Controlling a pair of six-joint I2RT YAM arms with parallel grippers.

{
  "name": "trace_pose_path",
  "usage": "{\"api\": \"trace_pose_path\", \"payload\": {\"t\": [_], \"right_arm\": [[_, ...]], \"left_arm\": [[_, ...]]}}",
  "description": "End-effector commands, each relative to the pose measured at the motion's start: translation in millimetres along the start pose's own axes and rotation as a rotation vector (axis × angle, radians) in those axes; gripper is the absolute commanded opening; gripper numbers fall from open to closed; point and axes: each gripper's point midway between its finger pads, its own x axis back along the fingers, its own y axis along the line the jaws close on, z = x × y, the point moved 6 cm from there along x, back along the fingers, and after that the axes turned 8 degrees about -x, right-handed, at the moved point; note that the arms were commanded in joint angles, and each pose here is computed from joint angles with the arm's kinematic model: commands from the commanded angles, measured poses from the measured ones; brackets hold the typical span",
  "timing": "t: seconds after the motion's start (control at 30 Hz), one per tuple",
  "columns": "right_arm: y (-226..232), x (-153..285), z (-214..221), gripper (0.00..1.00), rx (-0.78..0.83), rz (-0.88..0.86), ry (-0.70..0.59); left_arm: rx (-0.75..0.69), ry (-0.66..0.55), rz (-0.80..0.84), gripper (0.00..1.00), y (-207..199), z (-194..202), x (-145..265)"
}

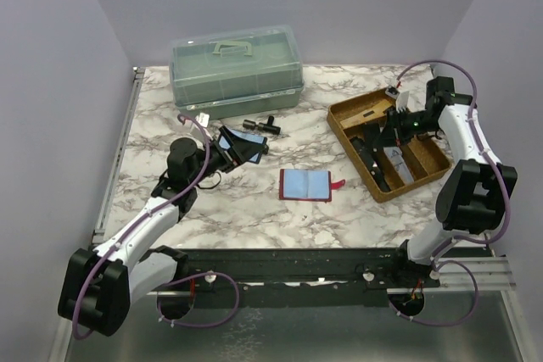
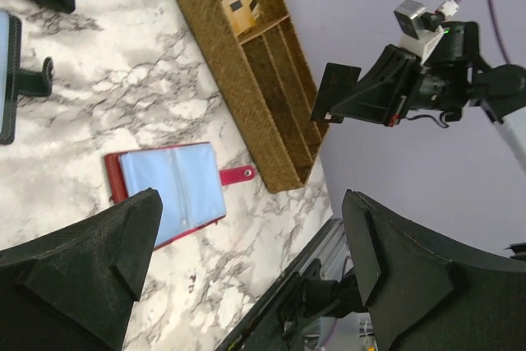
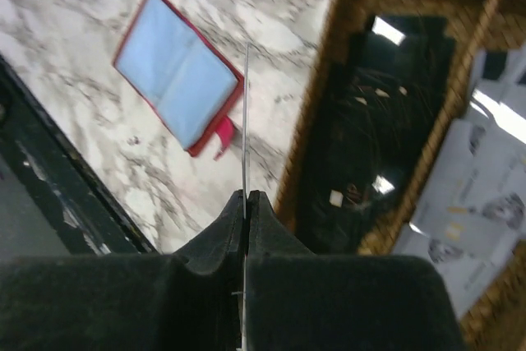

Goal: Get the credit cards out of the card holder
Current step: Place the credit card in the storage box.

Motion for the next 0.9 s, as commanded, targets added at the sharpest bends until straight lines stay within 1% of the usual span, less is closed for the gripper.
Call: {"api": "trace_pose_path", "payload": {"t": [0.0,0.17,0.37,0.47,0.57,0.7,0.8,0.83,0.87], "right_arm": [[-12,23,21,0.00,0.036,0.191,0.141],[-23,16,29,0.00,-0.009,0.195,0.191],[-37,8,41,0.01,-0.034,0.221,0.249],[-42,4,45,0.02,-0.047,0.216,0.274],[-44,-1,46,0.04,-0.066,0.189,0.283],[-47,-7,50,0.07,-0.093,0.157,0.307],[-46,-13,54,0.12,-0.101,0.139,0.329],[-48,-14,53,0.19,-0.106,0.152,0.330],[-53,-13,51,0.29,-0.119,0.190,0.330]], "left_arm": [[-0.046,0.076,-0.038,0.99,2,1,6],[-0.070,0.083,-0.068,0.99,0,-8,7],[-0.101,0.092,-0.164,0.99,5,-16,12],[-0.093,0.097,-0.181,0.99,6,-14,16],[-0.076,0.074,-0.188,0.99,6,-16,20],[-0.020,0.032,-0.216,0.99,12,-18,27],[-0.009,0.030,-0.208,0.99,12,-18,29],[-0.006,0.032,-0.206,0.99,12,-19,29],[-0.004,0.035,-0.204,0.99,12,-19,29]]}}
